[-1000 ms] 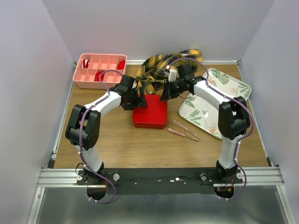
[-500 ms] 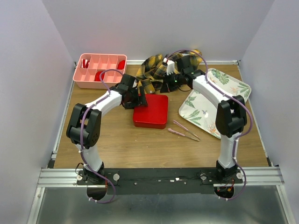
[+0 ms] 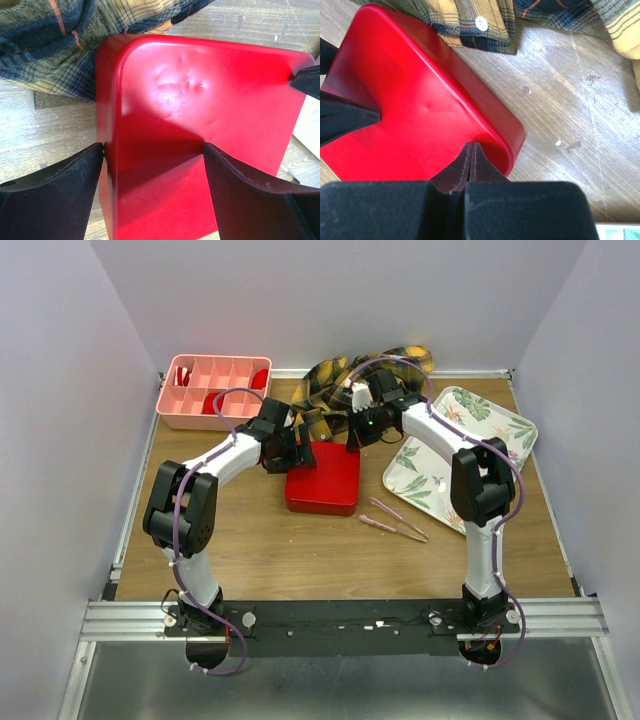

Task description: Pack the cookies

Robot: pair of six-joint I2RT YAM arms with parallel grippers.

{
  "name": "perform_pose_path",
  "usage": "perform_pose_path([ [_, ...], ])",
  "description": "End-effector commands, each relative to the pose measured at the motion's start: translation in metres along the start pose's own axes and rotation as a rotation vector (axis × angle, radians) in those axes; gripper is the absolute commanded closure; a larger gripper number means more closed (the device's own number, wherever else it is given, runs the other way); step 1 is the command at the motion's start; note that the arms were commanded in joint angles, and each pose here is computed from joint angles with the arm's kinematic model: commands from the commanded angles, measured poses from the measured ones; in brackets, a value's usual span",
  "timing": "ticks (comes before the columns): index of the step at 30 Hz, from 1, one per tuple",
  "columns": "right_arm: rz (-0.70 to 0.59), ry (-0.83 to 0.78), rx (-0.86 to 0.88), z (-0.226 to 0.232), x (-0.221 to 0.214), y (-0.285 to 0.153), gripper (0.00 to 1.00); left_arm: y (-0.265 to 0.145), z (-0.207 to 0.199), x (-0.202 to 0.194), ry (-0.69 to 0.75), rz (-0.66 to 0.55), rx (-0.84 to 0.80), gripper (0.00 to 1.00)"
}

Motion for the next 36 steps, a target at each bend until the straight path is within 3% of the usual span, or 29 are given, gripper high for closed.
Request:
perform_pose_path([
  [1, 0.174, 0.024, -0.037, -0.008, -0.042, 0.015, 0.99, -0.016, -0.004, 0.019, -0.001, -0.054, -0.007, 0.12],
  [9, 0.172, 0.024, -0.031, -0.007, -0.042, 0.015, 0.99, -0.053, -0.023, 0.051, 0.015, -0.183, -0.012, 0.16],
  [15, 0.173, 0.026, -0.023, -0.006, -0.043, 0.015, 0.99, -0.065, -0.038, 0.052, 0.038, -0.205, -0.083, 0.39],
  [22, 0.177, 0.026, -0.021, -0.006, -0.044, 0.017, 0.99, -0.060, -0.063, 0.046, 0.079, -0.148, -0.178, 0.82],
  [25, 0.179, 0.025, -0.024, -0.006, -0.045, 0.016, 0.99, -0.047, -0.058, 0.044, 0.068, -0.126, -0.145, 0.89],
  [28, 0.178, 0.026, -0.024, -0.006, -0.045, 0.016, 0.99, -0.020, -0.030, 0.034, 0.048, -0.059, 0.007, 0.99],
  [32, 0.173, 0.024, -0.026, -0.006, -0.044, 0.014, 0.99, 0.012, 0.012, 0.015, 0.041, 0.027, 0.176, 1.00],
  [36, 0.171, 0.018, -0.027, -0.005, -0.044, 0.011, 0.99, 0.022, 0.024, 0.003, 0.033, 0.049, 0.183, 1.00],
])
Point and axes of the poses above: each gripper's point midway between its finger pads, its own y axis out along the fingers, its own z axis along the line the jaws close on, x = y × z, the point moved 5 cm from there along -y, back along the fingers, and after that the axes turned 14 degrees about -y, right-handed, at the moved point
